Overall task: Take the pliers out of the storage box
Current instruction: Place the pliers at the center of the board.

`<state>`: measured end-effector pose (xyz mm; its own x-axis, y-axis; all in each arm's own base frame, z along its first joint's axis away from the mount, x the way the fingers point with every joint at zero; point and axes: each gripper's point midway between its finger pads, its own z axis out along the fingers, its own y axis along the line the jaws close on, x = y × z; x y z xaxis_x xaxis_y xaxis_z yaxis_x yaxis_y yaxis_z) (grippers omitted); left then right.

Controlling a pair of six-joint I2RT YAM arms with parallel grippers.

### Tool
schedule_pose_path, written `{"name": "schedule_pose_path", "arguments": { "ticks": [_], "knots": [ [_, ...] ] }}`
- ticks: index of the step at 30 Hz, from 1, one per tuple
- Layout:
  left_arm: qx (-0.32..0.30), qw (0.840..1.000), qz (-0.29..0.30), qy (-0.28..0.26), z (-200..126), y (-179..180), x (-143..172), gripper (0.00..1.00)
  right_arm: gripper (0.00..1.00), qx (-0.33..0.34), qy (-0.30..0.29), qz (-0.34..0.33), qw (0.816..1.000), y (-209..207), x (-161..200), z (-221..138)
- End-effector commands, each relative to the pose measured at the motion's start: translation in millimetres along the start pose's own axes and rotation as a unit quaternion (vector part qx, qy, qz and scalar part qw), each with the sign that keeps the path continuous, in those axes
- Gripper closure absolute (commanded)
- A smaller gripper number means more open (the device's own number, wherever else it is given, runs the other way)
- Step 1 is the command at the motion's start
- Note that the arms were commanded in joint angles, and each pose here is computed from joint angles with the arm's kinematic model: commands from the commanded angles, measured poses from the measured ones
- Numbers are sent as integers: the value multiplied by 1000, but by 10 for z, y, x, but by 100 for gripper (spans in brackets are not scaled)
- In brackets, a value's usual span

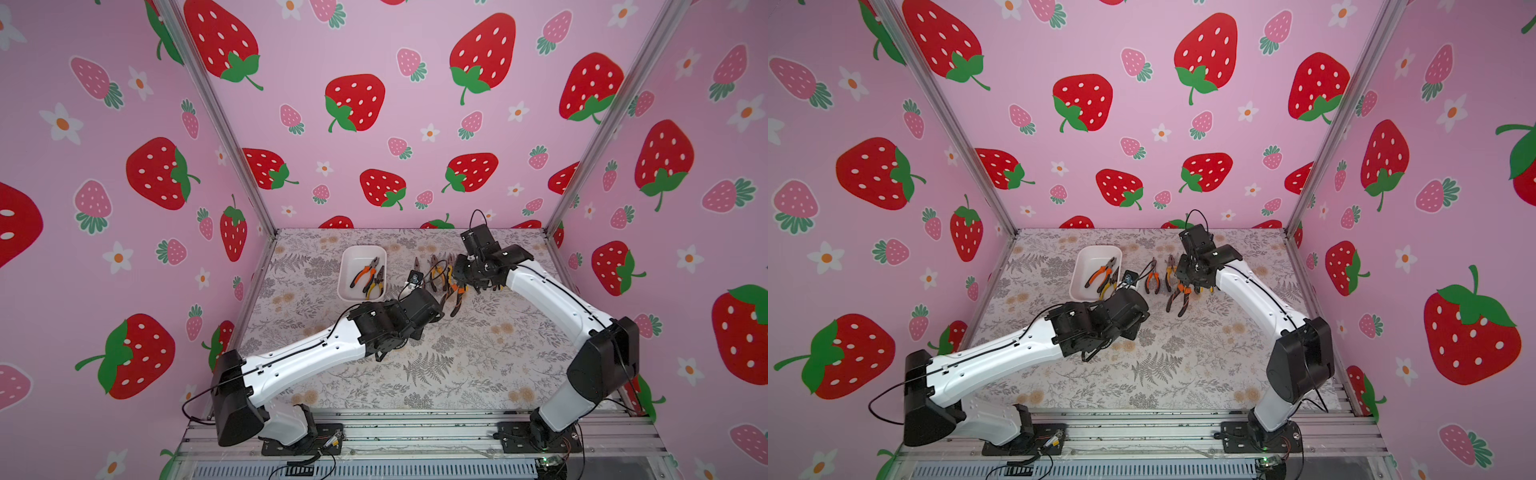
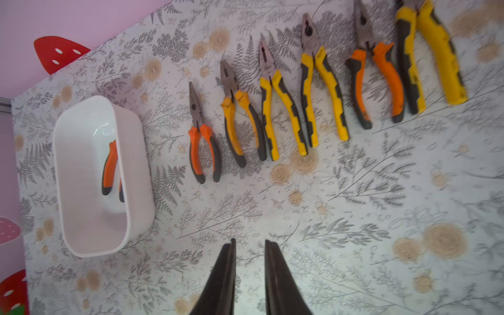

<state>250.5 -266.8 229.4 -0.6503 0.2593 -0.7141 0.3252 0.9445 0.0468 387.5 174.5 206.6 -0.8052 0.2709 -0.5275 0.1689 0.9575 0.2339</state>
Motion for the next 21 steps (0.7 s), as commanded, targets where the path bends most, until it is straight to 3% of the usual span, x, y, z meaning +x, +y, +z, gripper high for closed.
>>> {"name": "schedule_pose_path", "arguments": {
  "ticks": [1, 3, 10, 21],
  "knots": [
    [-8, 1000, 1, 20, 53, 72, 219, 55, 100, 6, -25, -105, 994, -210, -150, -250],
    [-9, 1000, 2, 29, 84, 93, 313, 55, 100, 6, -27, -117, 993, -371, -226, -211],
    [6, 999, -6, 40, 158, 59, 480, 56, 100, 38, 77, -128, 988, -1157, -137, 140],
    [3, 999, 7, 46, 223, 49, 510, 58, 100, 21, 170, -117, 978, -1340, 457, 672]
  ]
}}
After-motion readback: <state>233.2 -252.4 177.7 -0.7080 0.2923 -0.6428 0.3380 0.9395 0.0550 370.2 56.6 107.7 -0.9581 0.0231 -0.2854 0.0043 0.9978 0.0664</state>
